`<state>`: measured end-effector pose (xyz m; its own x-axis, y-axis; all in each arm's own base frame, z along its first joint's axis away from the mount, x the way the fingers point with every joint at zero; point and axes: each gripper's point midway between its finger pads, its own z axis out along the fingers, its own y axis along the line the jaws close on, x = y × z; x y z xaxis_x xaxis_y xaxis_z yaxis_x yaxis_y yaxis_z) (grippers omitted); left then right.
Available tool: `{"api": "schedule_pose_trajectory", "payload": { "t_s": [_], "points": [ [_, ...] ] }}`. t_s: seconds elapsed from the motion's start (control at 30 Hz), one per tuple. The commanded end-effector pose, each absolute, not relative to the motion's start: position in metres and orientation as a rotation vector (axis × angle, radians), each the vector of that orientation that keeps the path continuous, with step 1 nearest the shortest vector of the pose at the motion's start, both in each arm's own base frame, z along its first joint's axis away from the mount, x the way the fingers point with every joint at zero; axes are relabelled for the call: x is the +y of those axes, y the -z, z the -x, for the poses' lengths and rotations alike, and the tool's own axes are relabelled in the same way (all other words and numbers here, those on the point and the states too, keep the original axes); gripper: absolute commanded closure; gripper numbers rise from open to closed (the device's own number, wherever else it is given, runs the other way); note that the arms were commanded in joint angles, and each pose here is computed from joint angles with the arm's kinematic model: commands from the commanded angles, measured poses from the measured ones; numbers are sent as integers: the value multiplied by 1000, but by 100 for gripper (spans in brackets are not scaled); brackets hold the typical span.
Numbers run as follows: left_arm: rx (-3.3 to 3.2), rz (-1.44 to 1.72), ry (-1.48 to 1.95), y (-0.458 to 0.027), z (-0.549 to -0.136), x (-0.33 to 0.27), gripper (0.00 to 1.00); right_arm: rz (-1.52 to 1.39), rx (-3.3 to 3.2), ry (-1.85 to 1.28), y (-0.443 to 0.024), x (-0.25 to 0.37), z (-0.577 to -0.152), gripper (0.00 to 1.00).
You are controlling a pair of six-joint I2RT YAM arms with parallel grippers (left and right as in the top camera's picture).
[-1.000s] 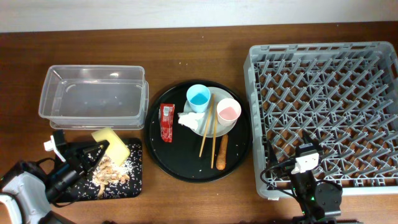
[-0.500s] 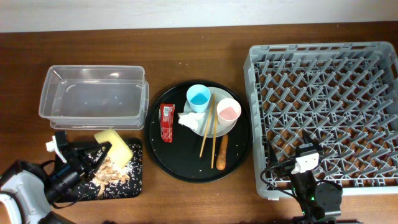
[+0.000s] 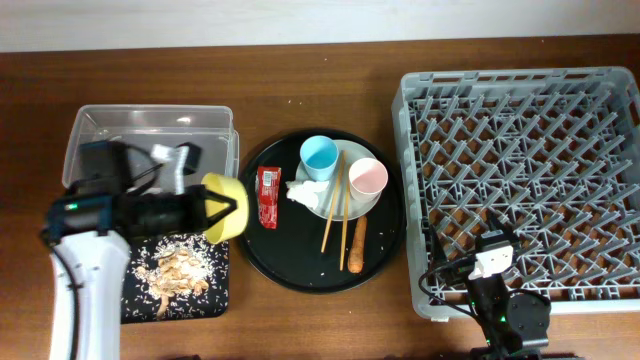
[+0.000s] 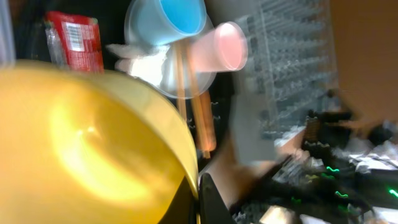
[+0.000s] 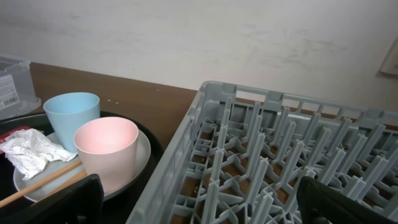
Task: Sort waste into correct bins and load items into the dishwasher rack
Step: 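Return the empty yellow bowl to the round tray with the left gripper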
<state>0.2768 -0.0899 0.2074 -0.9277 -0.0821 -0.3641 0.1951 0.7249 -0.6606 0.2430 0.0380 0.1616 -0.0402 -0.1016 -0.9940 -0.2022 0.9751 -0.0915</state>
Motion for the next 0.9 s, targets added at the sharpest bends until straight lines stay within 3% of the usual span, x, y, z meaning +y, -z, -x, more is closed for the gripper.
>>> {"api": "schedule_pose_trajectory", "payload": {
  "t_s": [0.0,0.17,0.4,0.7,0.87],
  "points": [
    [2714,13,678,-188,-279,-106,100,233,1620,-98,-159,40,-243,2],
    [2718,-116,449,-179,-274,-146,100,232,1620,-97,-159,39,-243,2],
    [2796,-255,387,-147,-264,-189,100,232,1621,-97,-159,39,-243,2],
    [2992,-292,281,-82,-259,-201,100,232,1621,-97,-159,39,-243,2],
    [3034,-300,315,-69,-256,-208,99,233,1621,-98,-159,40,-243,2]
  ]
}}
